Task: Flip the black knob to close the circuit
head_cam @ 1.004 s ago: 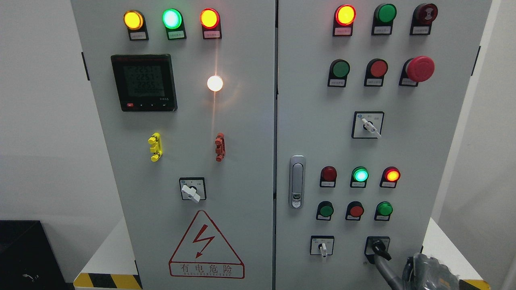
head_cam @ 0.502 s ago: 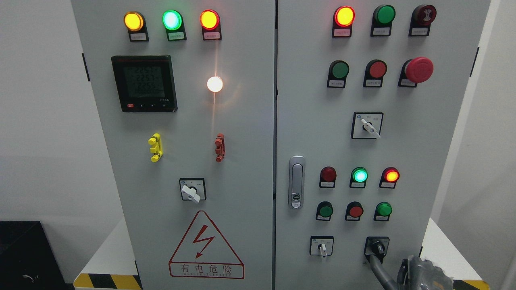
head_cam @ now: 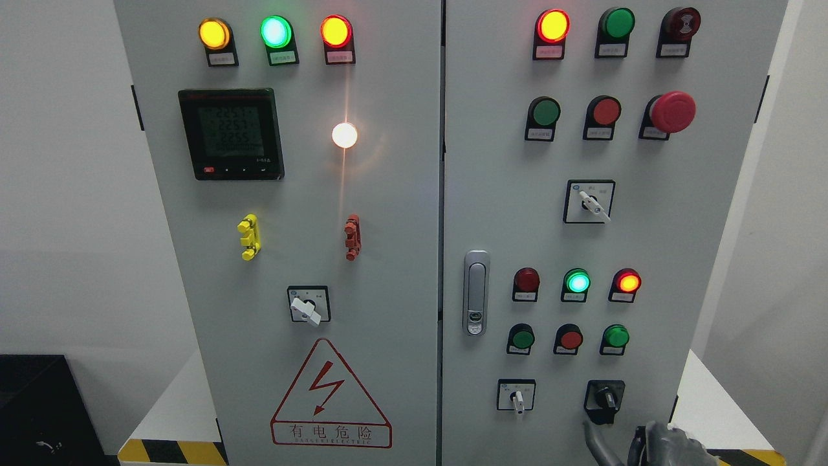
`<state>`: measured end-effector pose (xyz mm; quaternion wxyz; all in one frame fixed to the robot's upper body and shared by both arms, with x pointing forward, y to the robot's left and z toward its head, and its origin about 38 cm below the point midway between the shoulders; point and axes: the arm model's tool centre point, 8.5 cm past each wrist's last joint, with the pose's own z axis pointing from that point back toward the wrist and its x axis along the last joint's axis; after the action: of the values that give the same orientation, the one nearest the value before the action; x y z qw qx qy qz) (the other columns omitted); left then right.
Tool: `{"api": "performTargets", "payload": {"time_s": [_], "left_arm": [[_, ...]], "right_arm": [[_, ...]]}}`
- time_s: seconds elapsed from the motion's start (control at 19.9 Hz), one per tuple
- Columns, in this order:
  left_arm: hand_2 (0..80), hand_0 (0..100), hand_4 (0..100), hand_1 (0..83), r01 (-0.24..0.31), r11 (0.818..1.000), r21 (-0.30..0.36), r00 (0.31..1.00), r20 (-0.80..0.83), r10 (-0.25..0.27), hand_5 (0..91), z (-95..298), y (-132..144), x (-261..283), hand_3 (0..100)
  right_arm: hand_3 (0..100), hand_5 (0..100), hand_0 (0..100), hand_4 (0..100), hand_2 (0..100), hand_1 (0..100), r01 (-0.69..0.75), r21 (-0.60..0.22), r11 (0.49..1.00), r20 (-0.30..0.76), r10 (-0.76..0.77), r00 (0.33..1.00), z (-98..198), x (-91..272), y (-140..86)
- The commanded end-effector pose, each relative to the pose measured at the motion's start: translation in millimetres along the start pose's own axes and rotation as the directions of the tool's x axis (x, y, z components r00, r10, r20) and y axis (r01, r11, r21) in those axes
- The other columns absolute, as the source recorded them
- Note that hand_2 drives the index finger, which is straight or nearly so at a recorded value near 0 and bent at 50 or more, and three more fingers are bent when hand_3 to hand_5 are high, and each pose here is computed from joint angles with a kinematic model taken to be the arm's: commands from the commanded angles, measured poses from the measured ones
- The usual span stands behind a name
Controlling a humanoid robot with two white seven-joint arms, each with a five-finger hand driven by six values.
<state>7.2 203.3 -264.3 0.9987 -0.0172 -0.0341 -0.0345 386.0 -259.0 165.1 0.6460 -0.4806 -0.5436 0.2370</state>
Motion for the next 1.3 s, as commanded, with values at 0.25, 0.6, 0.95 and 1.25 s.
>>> {"api": "performTargets", "payload": {"time_s": [0.25,0.6,0.95,1.25], "left_arm": [[0.0,12,0,55.6,-0.002,1.0,-0.003,1.0,0.002,0.002,0.0,0,-2,-6,0],[0.0,12,0,55.6,-0.002,1.0,-0.003,1.0,0.002,0.002,0.0,0,-2,-6,0],[0.0,12,0,55.6,-0.002,1.0,-0.003,1.0,0.002,0.002,0.0,0,-2,-6,0],[0.0,12,0,55.6,-0.002,1.0,-0.003,1.0,0.002,0.002,0.0,0,-2,-6,0]], "right_arm": [[95,78,0,83,71,5,0.359,0.065,0.931,0.104,-0.364,0.925,59,7,-16],[86,67,0,77,58,8,0.617,0.116,0.779,0.127,-0.627,0.768,85,-11,-5],[49,36,0,45,32,8,0.831,0.2,0.519,0.162,-0.854,0.495,114,-24,2],[21,6,0,16,7,1,0.892,0.277,0.357,0.11,-0.934,0.34,117,-29,7]]}}
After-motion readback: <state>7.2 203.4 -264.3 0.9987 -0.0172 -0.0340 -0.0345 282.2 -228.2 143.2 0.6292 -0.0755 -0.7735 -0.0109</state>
